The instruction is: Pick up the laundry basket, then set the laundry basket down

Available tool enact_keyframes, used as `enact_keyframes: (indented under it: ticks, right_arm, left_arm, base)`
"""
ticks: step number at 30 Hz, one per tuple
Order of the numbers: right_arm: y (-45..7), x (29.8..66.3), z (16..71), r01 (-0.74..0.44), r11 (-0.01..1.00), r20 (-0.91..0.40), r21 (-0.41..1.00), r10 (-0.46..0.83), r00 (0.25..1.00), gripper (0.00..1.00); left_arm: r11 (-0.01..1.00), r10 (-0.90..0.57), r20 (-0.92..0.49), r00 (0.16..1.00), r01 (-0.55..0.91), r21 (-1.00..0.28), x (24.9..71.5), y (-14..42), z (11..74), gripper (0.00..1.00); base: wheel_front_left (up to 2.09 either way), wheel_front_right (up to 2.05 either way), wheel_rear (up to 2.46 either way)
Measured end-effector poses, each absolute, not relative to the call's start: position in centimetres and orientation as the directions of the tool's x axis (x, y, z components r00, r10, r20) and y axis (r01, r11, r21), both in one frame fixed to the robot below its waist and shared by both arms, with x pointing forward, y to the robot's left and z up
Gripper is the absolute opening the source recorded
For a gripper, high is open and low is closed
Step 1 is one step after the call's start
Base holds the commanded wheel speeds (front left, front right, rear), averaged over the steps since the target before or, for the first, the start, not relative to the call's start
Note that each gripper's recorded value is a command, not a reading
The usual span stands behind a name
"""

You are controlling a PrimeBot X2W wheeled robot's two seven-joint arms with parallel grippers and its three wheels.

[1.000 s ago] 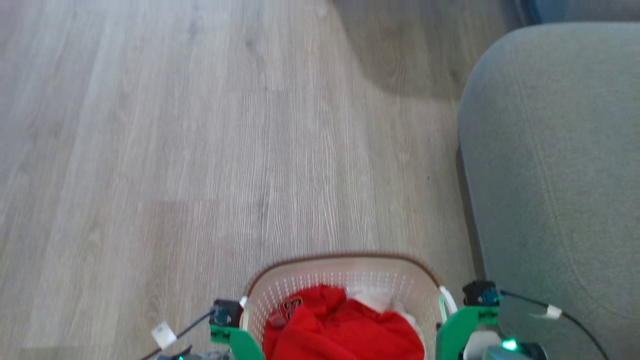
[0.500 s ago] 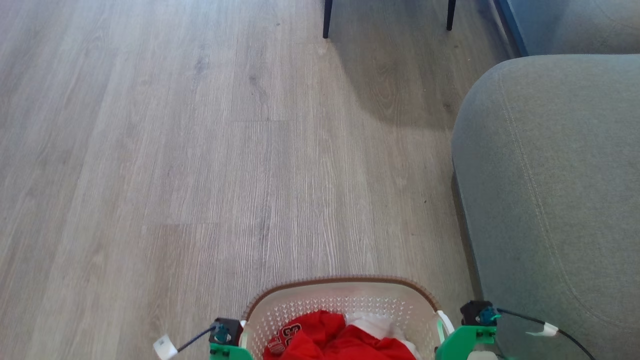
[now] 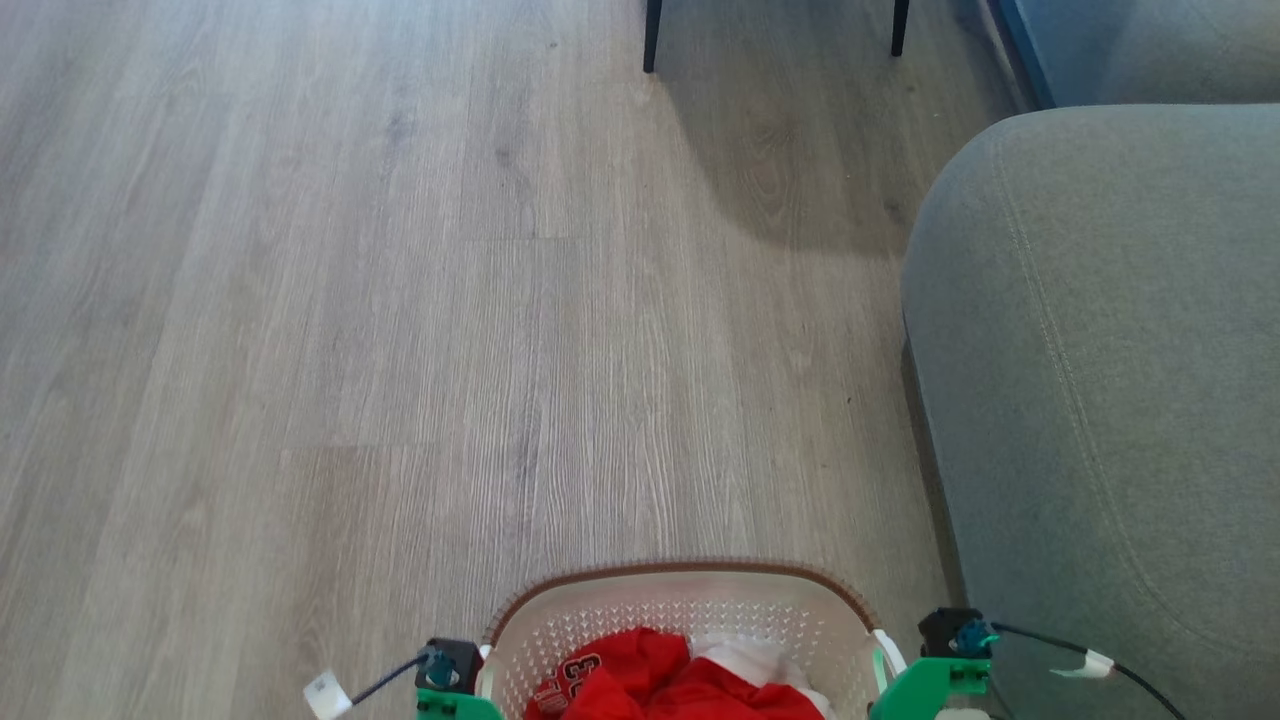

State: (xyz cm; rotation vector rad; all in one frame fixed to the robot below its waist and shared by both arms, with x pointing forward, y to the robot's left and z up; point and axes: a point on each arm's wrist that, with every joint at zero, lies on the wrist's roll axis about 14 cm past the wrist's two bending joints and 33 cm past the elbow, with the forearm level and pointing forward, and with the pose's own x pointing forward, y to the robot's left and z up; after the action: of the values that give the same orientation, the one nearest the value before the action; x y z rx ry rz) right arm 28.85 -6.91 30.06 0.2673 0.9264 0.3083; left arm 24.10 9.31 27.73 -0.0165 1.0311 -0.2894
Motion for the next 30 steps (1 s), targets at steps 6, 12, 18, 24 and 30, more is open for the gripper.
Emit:
enact_keyframes:
  ticks: [6, 12, 18, 24, 30]
  right_arm:
    - [-6.8, 28.8, 30.0, -0.144, 0.923, -0.739, 0.357, 0.373, 0.561, 0.00]
    - [-6.8, 30.1, 30.2, -0.157, 0.924, -0.731, 0.349, 0.374, 0.571, 0.00]
    - [-6.9, 32.2, 30.4, -0.166, 0.925, -0.717, 0.341, 0.370, 0.591, 0.00]
    - [-6.8, 35.5, 30.7, -0.181, 0.926, -0.694, 0.331, 0.369, 0.618, 0.00]
    - [-6.8, 38.3, 30.4, -0.186, 0.926, -0.683, 0.328, 0.369, 0.631, 0.00]
  left_arm:
    - [0.961, -0.246, -0.845, 0.476, 0.236, -0.146, 24.2, 9.3, 27.7, 0.00]
    - [0.961, -0.248, -0.843, 0.478, 0.231, -0.151, 24.8, 9.2, 27.6, 0.00]
    - [0.961, -0.250, -0.824, 0.509, 0.236, -0.145, 27.3, 9.1, 27.9, 0.00]
    - [0.961, -0.251, -0.810, 0.530, 0.238, -0.141, 30.4, 9.0, 27.9, 0.00]
    - [0.960, -0.250, -0.803, 0.541, 0.244, -0.135, 33.3, 9.0, 27.6, 0.00]
  base:
    - [0.00, 0.00, 0.00]
    - [0.00, 0.00, 0.00]
    - [0.00, 0.00, 0.00]
    - [0.00, 0.00, 0.00]
    - [0.00, 0.00, 0.00]
